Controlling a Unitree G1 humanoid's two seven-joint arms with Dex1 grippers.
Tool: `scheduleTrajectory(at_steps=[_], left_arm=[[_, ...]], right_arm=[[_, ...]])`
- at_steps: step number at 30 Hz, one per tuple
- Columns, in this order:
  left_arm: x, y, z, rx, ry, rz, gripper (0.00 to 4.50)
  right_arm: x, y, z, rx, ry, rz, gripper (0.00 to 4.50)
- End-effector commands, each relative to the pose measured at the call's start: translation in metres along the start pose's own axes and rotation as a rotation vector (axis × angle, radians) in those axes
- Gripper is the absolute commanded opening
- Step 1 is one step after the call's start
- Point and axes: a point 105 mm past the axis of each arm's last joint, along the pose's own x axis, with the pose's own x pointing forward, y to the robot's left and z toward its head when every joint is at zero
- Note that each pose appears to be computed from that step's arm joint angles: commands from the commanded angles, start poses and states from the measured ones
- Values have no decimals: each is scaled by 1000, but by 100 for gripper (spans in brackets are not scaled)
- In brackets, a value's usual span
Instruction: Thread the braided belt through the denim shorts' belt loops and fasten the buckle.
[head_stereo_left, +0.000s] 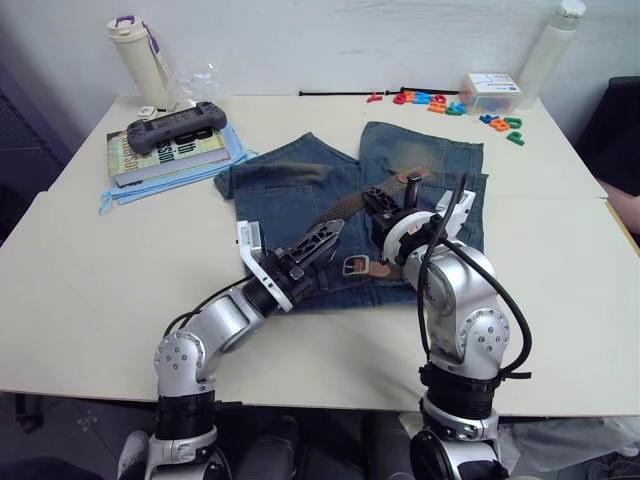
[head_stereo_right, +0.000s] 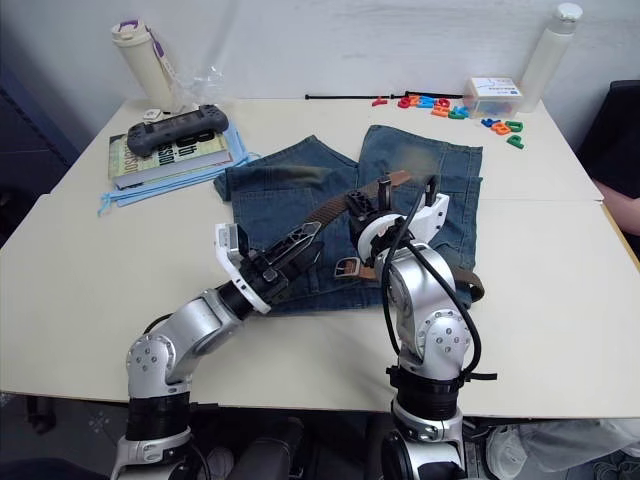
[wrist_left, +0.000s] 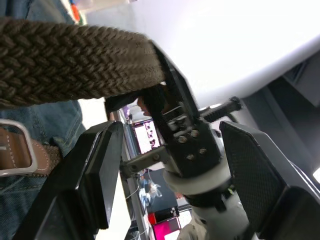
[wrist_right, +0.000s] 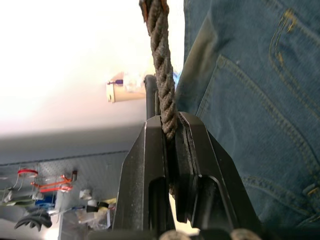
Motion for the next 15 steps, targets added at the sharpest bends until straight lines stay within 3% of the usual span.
scheduleTrajectory(at_steps=[1, 5, 15], left_arm=[[12, -12, 13, -51, -91, -32, 343], [14, -14, 22, -77, -149, -27, 343], [16, -19, 11, -38, -72, -27, 343]], right_arm=[[-3, 9, -20, 61, 67, 50, 0], [-3, 4, -24, 54, 77, 38, 0], [-2, 4, -26, 29, 67, 45, 0]])
